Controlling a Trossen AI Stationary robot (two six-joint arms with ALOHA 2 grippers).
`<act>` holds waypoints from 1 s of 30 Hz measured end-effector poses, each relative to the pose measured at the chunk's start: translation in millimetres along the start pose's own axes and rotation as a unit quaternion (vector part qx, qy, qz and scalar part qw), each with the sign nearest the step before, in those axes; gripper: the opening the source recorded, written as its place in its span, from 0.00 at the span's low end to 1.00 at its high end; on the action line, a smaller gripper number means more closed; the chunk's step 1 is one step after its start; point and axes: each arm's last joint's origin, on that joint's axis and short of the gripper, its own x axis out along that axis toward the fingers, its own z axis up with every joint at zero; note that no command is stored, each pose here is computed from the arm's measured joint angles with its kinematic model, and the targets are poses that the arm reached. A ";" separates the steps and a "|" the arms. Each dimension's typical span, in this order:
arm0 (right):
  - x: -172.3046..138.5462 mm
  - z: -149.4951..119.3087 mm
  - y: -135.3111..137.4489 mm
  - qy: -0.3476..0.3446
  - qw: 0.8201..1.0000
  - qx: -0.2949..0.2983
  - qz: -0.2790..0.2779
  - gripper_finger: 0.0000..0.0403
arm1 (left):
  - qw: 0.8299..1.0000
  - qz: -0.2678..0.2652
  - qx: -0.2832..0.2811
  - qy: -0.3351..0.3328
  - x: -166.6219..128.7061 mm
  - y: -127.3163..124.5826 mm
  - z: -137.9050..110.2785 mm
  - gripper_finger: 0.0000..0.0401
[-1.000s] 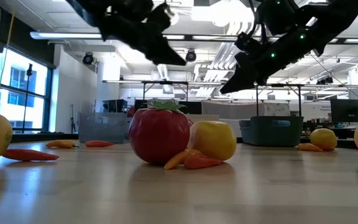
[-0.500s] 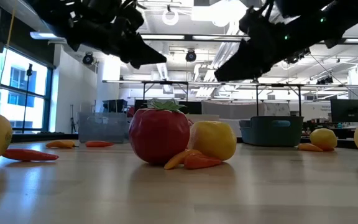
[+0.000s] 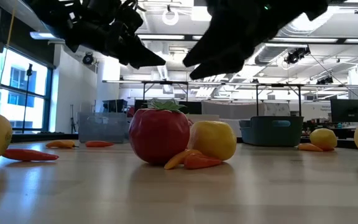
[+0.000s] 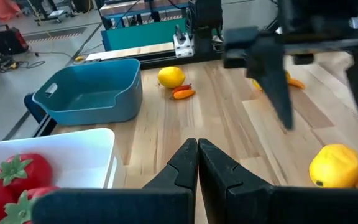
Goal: Sort produce into baskets
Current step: Put the red tomato into the white bin
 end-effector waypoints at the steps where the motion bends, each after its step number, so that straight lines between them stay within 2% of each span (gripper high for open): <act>1: 3.6 3.0 5.4 0.016 1.000 0.001 0.002 0.75 | 1.000 0.000 0.001 0.000 0.0 0.0 0.0 0.00; 8: 22.7 32.6 42.2 0.118 0.992 0.035 0.006 0.75 | 1.000 -0.003 0.003 0.010 0.0 -0.5 -2.0 0.00; 18: 58.2 54.6 77.0 0.246 0.969 -0.005 -0.018 0.75 | 0.999 -0.010 0.004 0.038 -0.3 -2.0 -7.4 0.00; 25: 77.5 51.5 88.8 0.309 0.950 -0.027 -0.024 0.78 | 0.999 -0.014 0.005 0.050 -0.5 -2.7 -9.9 0.00; 30: 87.4 47.3 93.5 0.311 0.949 -0.043 -0.011 0.85 | 0.999 -0.014 0.005 0.050 -0.5 -2.7 -9.8 0.00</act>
